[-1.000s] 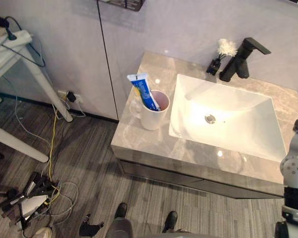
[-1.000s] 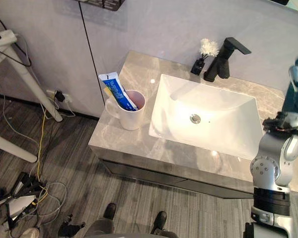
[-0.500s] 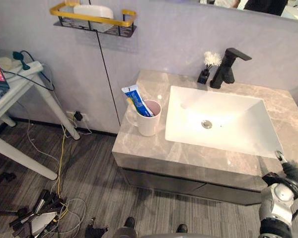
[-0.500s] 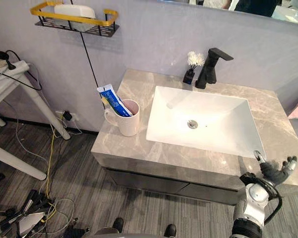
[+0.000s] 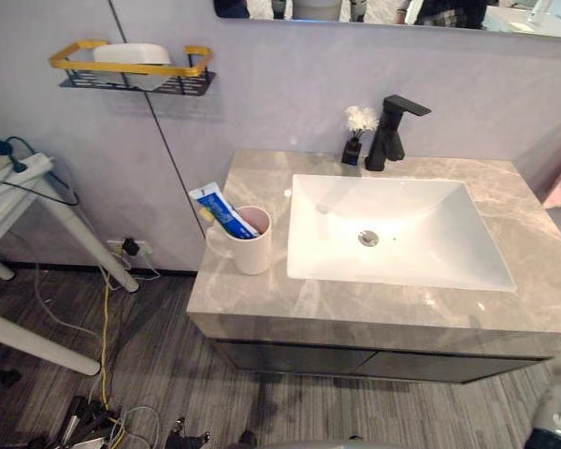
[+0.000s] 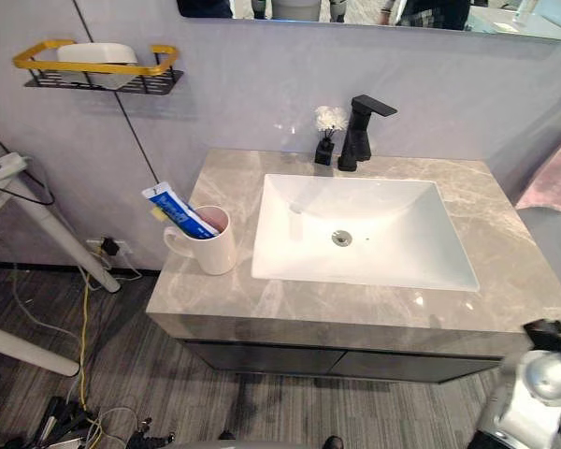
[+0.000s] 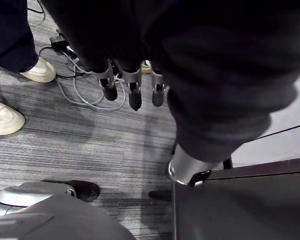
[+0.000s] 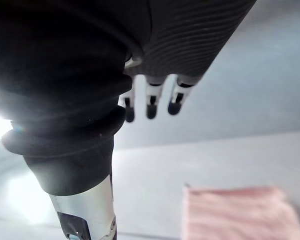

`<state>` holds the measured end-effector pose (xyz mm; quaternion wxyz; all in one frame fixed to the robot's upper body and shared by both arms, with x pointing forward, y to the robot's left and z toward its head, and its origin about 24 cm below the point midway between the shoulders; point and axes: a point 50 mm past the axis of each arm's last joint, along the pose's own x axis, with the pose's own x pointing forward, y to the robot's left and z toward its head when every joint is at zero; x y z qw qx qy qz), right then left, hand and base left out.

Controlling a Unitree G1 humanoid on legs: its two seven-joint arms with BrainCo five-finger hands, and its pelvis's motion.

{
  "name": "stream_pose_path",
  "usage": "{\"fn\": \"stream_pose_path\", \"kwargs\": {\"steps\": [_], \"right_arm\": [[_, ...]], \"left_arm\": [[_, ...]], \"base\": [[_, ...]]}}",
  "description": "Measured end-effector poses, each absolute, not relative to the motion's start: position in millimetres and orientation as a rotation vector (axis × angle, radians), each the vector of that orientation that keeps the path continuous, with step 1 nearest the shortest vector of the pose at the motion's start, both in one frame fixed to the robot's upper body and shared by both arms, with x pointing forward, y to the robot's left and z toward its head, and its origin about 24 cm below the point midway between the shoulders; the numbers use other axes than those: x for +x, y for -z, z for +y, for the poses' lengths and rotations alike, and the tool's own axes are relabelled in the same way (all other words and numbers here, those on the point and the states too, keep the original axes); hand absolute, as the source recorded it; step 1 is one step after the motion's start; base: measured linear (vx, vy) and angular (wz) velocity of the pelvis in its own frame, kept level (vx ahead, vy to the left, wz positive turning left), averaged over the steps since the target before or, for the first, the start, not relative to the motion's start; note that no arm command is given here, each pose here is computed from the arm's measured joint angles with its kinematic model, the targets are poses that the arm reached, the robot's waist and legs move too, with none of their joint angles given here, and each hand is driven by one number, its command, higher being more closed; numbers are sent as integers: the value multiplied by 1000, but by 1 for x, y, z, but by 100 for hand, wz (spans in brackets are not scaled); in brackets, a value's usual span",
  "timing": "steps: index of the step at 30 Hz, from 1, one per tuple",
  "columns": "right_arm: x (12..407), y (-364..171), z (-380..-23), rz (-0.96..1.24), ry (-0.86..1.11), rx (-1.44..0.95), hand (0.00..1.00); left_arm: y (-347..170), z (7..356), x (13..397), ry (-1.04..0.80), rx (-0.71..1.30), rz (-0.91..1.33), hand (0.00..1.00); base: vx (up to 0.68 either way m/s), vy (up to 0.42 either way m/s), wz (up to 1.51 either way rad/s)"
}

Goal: Organize washtable

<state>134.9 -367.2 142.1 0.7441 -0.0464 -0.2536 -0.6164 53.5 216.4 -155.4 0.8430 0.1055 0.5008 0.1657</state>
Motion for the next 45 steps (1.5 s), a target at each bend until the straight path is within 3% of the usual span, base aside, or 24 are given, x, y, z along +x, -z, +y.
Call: {"fn": "stream_pose_path", "kwargs": {"steps": [5, 8, 15, 20, 25, 27, 35, 36, 45], "right_arm": [[119, -137, -369, -541, 1402, -138, 0], [120, -108, -353, -439, 1351, -61, 0], [138, -28, -298, -99, 910, 142, 0], [146, 50, -251, 271, 621, 229, 0], [107, 131, -217, 792, 499, 134, 0], [69, 159, -207, 1044, 492, 112, 0], [54, 167, -207, 1168, 523, 57, 0], [53, 167, -206, 1168, 522, 59, 0], [78, 163, -197, 1108, 364, -48, 0]], "left_arm": [[155, 221, 53, -358, 216, 1053, 0], [154, 222, 52, -364, 215, 1053, 0], [152, 221, 61, -322, 220, 1016, 0], [153, 217, 72, -211, 274, 1013, 0], [155, 212, 78, -184, 291, 1015, 0], [156, 213, 77, -201, 302, 1020, 0], [158, 218, 66, -303, 285, 1057, 0], [158, 220, 64, -320, 276, 1062, 100], [152, 228, 62, -689, 36, 1008, 100]], "base": [[27, -2, -51], [-13, 18, -56], [23, 17, -14], [17, 10, -3], [-15, 0, 8], [-10, -5, 34], [-45, 3, 54], [-55, -6, 31], [-1, -21, 46]]}}
